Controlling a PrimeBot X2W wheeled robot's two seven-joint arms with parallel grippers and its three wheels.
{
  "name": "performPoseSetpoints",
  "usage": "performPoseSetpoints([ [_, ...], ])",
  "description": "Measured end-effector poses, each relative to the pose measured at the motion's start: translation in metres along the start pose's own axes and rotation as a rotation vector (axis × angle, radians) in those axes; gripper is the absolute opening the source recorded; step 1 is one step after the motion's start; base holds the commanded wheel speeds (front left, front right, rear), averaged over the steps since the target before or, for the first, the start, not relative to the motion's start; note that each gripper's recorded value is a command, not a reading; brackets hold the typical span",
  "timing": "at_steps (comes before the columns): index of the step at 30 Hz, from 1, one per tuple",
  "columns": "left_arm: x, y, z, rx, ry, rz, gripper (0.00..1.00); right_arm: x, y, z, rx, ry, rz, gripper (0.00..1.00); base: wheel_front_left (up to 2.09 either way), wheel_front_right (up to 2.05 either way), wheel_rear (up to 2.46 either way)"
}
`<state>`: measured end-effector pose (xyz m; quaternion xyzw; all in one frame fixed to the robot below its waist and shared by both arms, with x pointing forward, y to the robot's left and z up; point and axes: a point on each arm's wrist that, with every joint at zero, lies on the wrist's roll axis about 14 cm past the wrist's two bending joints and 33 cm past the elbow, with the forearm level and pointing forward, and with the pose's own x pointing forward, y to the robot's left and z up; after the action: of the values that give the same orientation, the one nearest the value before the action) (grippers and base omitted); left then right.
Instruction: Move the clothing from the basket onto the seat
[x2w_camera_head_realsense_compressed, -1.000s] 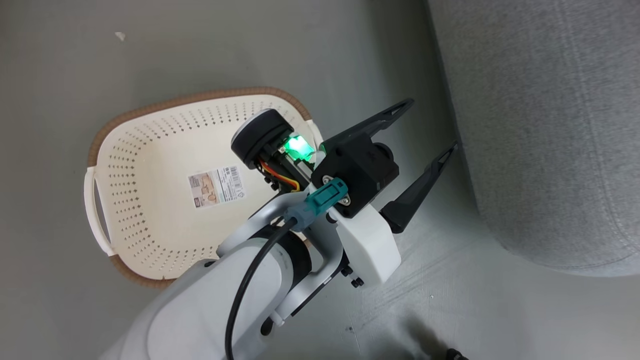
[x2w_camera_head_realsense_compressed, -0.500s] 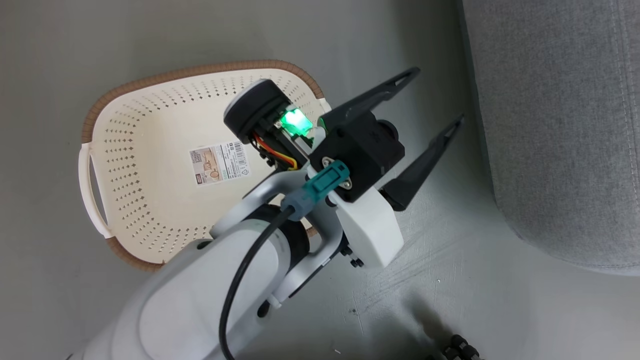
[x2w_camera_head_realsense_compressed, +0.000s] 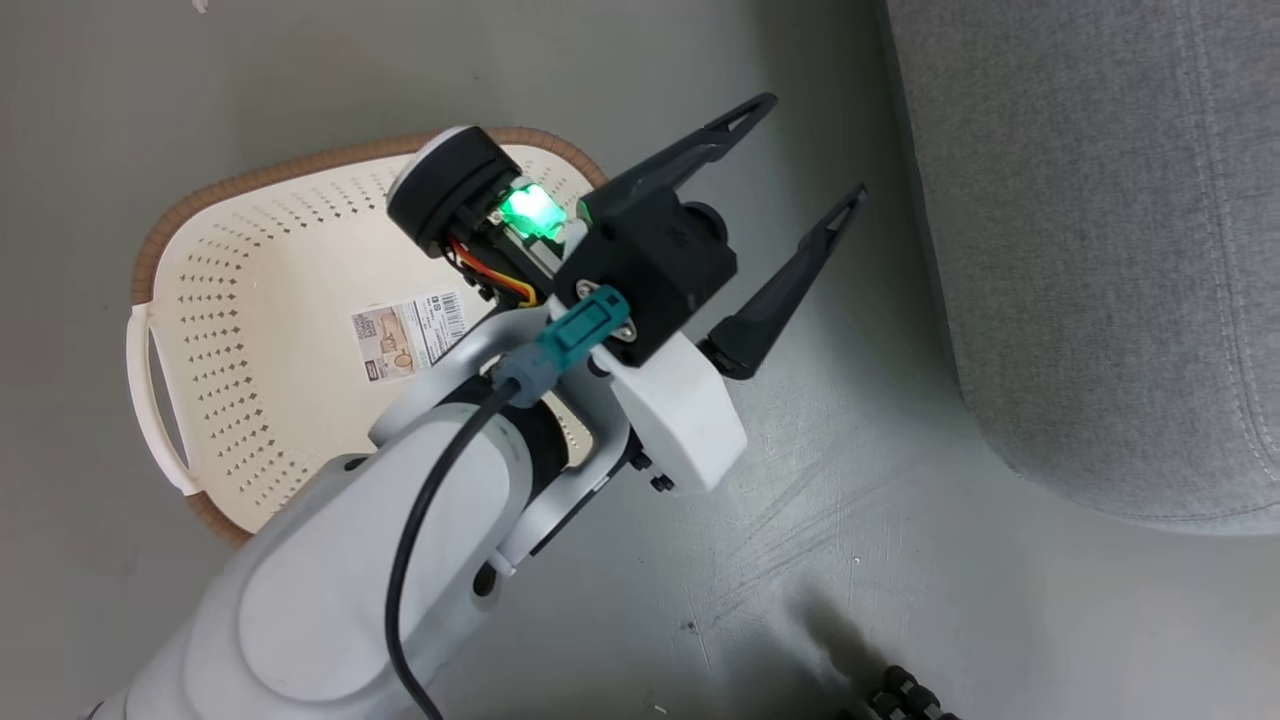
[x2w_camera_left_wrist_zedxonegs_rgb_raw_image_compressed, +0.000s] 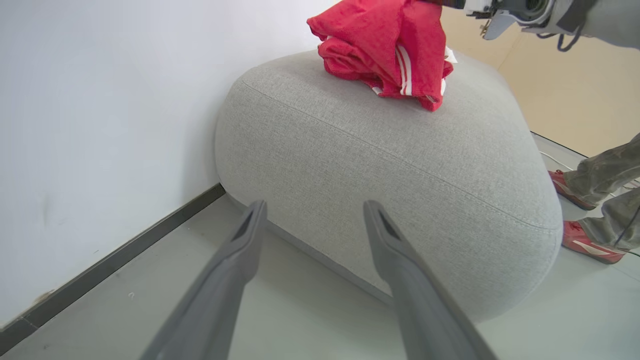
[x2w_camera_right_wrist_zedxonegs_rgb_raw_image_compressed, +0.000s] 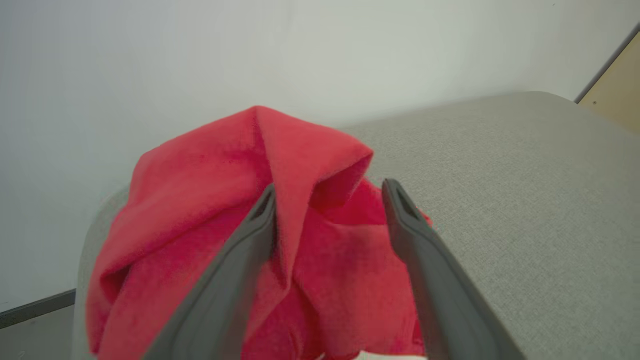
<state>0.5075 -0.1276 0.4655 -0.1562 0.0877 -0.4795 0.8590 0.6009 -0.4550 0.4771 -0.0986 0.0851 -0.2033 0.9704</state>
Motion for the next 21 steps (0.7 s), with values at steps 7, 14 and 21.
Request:
performPoseSetpoints([
  [7, 0.001, 0.0, 0.01, 0.017, -0.028, 0.007, 1.0, -0.019, -0.019, -0.005, -0.02, 0.002, -0.026, 1.0, 0.0, 0.0, 0.0],
  [14, -0.001, -0.001, 0.03, 0.042, -0.084, 0.022, 1.0, -0.033, -0.022, 0.002, -0.008, -0.03, -0.022, 1.0, 0.0, 0.0, 0.0],
  [21, -0.011, 0.007, 0.046, 0.046, -0.133, 0.077, 1.0, -0.046, 0.002, 0.007, 0.01, -0.063, 0.045, 1.0, 0.0, 0.0, 0.0],
])
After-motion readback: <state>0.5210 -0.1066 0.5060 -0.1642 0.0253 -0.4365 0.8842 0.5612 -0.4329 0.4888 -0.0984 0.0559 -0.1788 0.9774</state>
